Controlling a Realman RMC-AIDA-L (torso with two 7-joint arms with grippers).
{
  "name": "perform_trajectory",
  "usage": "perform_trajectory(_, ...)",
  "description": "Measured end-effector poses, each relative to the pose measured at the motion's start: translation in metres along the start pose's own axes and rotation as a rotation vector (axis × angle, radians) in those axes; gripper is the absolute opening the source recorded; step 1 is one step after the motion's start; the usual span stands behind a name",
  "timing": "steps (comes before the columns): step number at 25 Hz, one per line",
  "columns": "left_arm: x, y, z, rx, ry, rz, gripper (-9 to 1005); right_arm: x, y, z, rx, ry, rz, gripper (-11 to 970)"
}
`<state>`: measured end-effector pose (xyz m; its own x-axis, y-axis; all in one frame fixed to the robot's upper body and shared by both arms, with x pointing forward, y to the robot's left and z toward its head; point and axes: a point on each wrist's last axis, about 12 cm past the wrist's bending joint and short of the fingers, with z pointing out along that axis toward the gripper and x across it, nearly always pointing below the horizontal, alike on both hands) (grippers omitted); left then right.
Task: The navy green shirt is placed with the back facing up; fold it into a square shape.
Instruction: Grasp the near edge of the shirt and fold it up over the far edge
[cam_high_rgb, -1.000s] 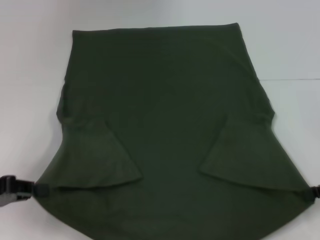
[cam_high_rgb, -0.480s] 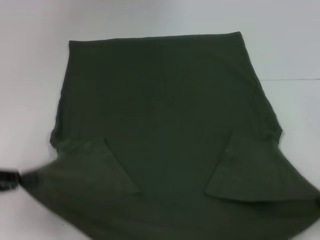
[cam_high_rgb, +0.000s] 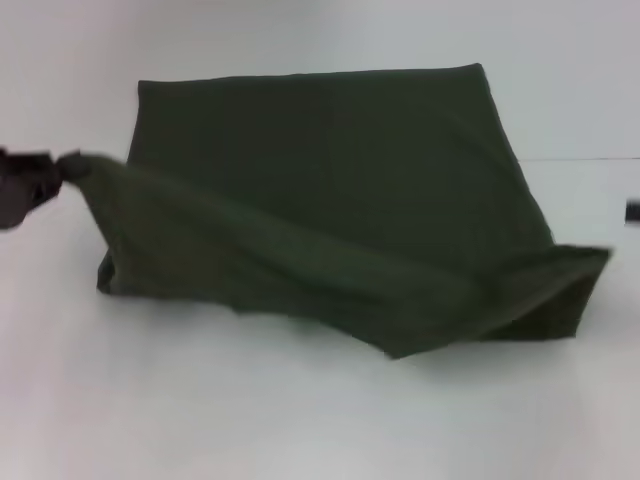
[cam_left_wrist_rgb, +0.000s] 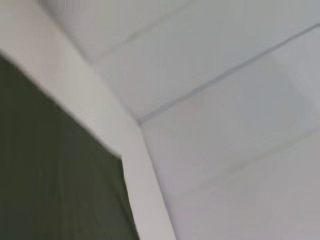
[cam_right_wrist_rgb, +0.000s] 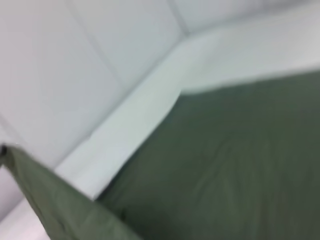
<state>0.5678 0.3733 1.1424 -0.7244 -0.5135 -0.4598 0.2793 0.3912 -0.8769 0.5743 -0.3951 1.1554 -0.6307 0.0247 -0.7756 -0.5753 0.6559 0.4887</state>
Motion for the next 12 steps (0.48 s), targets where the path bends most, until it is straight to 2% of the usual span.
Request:
perform_trajectory(6,-0.010,0.006,0.042,-0.021,-0.128,0.095,30,-0.021,-0.006,0.027,0.062,-0.170,-0.012,40)
perform_trajectory(12,-0.012,0.011,0.061,-0.060,-0.206,0.115,29,-0.025,-0.008,0.061,0.127,-0.180,-0.013,49)
